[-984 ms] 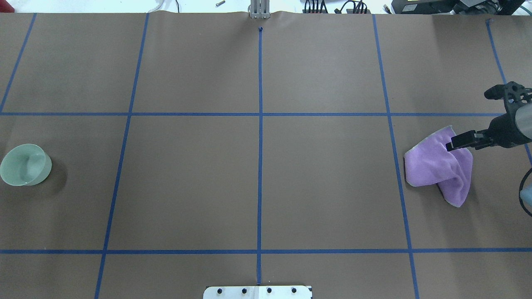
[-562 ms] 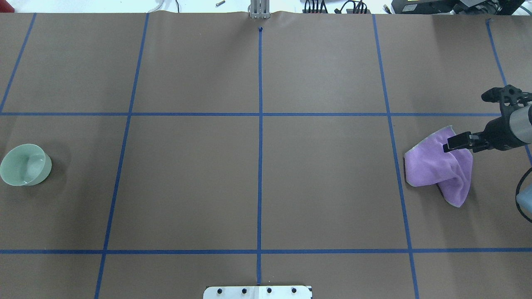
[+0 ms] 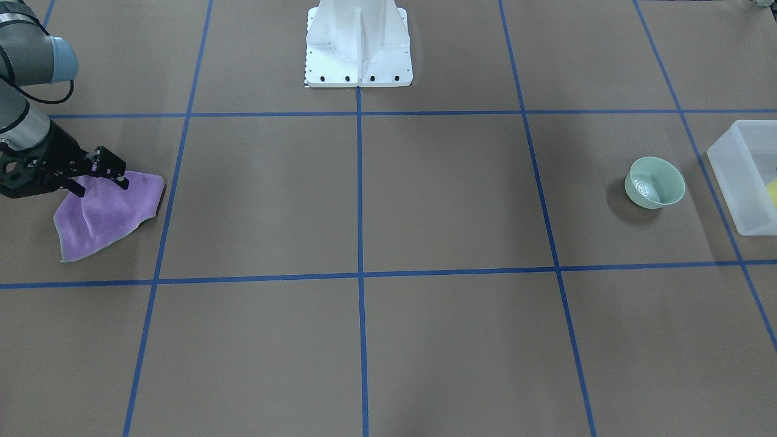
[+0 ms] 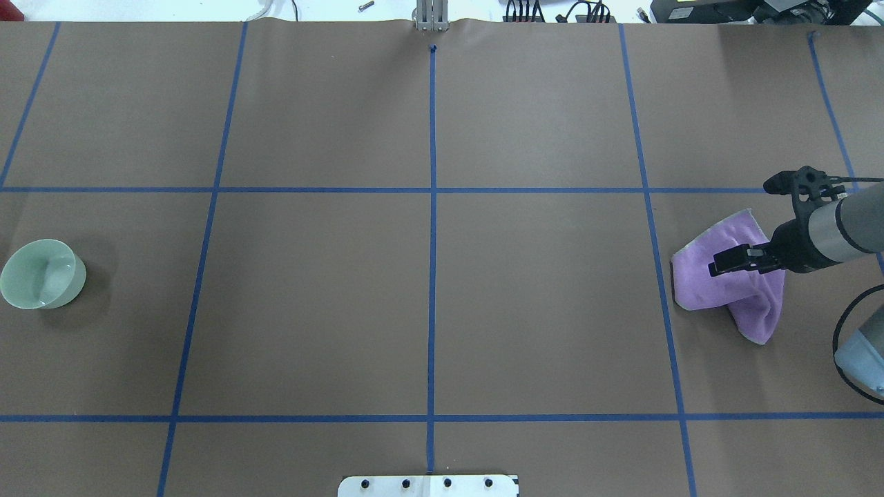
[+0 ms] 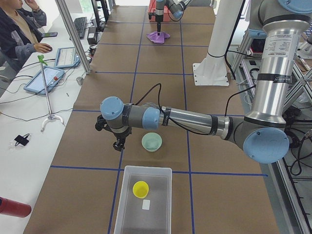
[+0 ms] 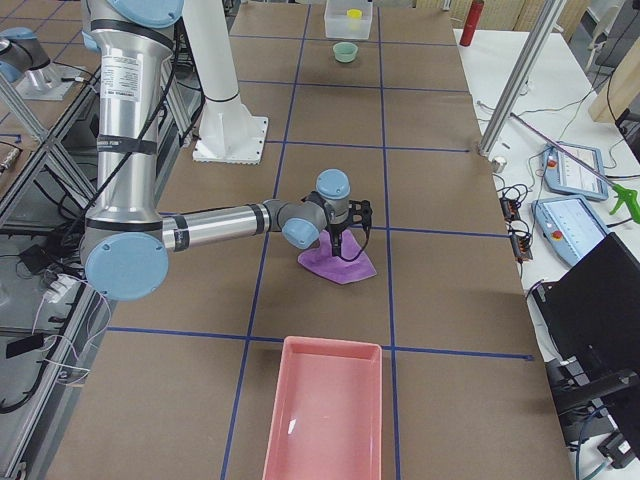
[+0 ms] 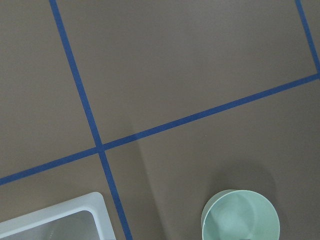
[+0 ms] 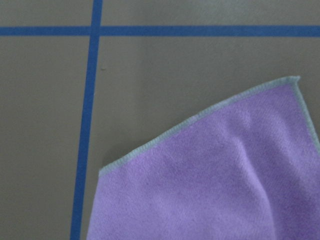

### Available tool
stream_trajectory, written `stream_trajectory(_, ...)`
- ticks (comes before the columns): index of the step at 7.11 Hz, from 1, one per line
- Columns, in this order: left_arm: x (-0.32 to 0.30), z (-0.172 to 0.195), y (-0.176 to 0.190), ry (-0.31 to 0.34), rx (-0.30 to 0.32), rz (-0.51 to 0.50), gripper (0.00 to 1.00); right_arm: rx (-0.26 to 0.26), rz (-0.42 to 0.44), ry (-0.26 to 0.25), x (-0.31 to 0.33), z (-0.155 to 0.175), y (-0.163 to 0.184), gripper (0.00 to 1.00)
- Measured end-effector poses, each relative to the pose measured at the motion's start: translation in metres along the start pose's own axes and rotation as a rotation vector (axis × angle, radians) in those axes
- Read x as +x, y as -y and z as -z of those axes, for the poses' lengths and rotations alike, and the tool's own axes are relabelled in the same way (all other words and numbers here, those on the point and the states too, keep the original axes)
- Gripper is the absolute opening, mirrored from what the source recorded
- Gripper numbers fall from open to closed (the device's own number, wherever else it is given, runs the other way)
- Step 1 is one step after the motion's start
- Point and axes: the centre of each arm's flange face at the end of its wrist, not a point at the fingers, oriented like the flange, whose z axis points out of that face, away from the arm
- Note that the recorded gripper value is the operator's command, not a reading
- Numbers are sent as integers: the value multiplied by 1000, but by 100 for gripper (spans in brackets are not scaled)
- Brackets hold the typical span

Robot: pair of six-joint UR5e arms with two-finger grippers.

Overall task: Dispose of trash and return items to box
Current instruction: 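Lift the purple cloth with the right gripper and carry it away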

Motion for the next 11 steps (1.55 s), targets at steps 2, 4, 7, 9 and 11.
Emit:
stream_trajectory(2,4,3,5,0,5,1,87,-32,84,-24,9,-11,-19,1)
stream_trajectory(4,6,4,6,0,9,7,87,-40,109,-25,16,-8,-23,0)
stream_trajectory(7,6,4,6,1,9,12,87,-13,88,17,32,26,-8,0)
stream_trajectory(9,12,-2,10,-4,0,15,89,36,81,30,90,75,-4,0)
stream_trajectory(11,19,-12,13,-11,-17,8,89,117,45,37,160,138,-27,0)
